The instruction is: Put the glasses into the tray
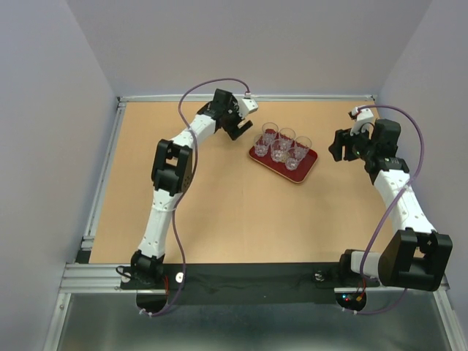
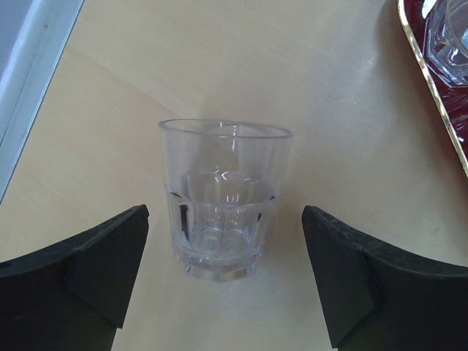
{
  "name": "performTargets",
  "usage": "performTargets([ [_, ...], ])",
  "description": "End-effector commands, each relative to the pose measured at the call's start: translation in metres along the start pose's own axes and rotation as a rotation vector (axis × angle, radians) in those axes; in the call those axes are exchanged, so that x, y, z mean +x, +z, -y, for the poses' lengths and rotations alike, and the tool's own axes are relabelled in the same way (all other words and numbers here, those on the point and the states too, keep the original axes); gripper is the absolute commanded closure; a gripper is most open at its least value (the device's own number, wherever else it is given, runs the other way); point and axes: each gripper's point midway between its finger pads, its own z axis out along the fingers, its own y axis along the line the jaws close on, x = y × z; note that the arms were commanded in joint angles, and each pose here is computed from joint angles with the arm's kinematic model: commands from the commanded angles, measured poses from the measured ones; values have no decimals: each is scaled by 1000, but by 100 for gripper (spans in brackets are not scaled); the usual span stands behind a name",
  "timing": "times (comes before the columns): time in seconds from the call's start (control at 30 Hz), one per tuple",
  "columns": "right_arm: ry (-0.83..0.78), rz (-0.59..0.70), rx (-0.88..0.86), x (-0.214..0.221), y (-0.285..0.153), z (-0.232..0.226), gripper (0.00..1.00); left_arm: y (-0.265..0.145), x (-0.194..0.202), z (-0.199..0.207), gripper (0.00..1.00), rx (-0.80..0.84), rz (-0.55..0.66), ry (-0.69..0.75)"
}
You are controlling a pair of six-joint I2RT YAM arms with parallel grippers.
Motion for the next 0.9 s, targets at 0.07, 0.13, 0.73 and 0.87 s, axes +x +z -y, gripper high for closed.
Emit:
performTargets([
  [0.07,-21,78,-3,-19,-8,-2,32,-3,-30,-5,2,-75,17,66],
  [0.13,-22,81,-6,-20,-9,-3,32,0,-27,-3,5,-93,-1,70],
  [0.73,-28,94,-8,-23,-13,-3,32,-20,-9,-16,61,-209,-61,32],
  [0.87,-27,95,-21,-23,-13,-5,32,-44,-3,-19,66,-243,-53,-39],
])
